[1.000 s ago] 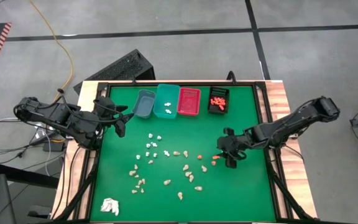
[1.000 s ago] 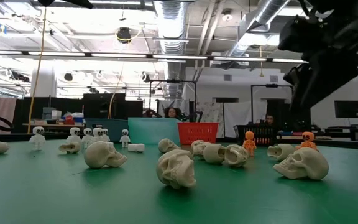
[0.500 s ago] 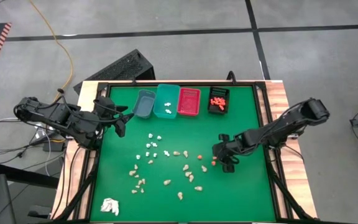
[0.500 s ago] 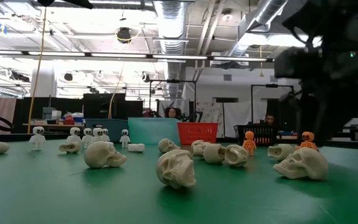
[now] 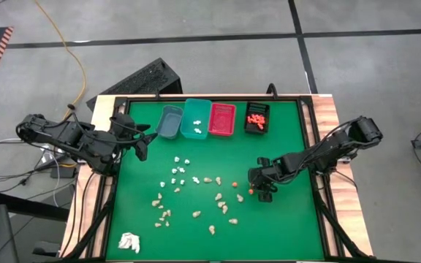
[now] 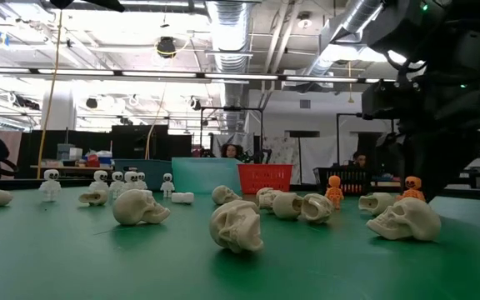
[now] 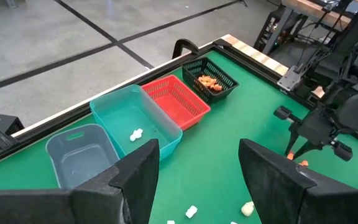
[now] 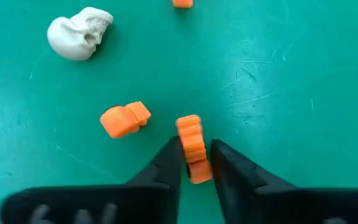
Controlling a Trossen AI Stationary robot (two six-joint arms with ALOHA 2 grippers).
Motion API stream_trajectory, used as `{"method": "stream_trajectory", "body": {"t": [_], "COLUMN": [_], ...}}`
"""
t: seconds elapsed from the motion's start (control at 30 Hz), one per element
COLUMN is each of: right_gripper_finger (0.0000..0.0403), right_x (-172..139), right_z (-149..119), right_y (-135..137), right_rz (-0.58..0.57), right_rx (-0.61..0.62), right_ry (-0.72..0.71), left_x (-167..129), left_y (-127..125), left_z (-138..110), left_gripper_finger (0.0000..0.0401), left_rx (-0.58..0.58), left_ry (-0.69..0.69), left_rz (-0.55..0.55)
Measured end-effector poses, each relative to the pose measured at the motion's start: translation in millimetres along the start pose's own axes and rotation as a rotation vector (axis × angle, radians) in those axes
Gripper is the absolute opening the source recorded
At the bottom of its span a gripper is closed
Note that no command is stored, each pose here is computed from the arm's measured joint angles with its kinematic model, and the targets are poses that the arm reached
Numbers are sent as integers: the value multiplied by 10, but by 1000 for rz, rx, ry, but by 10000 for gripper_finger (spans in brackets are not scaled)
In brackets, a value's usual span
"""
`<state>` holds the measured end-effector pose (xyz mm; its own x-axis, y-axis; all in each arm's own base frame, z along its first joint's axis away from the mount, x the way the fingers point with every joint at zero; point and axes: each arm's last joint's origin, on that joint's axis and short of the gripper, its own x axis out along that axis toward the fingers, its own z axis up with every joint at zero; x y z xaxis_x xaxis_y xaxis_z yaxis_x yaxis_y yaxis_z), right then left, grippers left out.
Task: Sort Halloween decoration
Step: Put the orange skeleton toy into the black bin
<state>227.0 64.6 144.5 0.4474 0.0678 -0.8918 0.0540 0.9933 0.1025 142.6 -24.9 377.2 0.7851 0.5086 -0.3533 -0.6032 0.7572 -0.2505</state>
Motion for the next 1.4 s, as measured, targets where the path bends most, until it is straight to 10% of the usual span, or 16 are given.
{"method": "stream_trajectory", "body": {"t": [0.17,0.47,1.0,1.4], "right_gripper_finger": [12,15,10,91], "right_x": [-30,-280,-804,-776], "right_z": [4,100,180,66], "right_y": [1,-152,-1222,-1670], "right_rz": [5,-47,-427,-546], "right_rx": [49,173,680,785], "right_ry": [-11,-154,-455,-388], "left_x": [0,0,0,0], "left_y": [1,1,1,3], "left_z": [0,0,0,2], "left_gripper_finger": [210,210,210,210], "left_rx": [11,12,10,8], "left_ry": [0,0,-1,-6], "left_rz": [1,1,2,8]}}
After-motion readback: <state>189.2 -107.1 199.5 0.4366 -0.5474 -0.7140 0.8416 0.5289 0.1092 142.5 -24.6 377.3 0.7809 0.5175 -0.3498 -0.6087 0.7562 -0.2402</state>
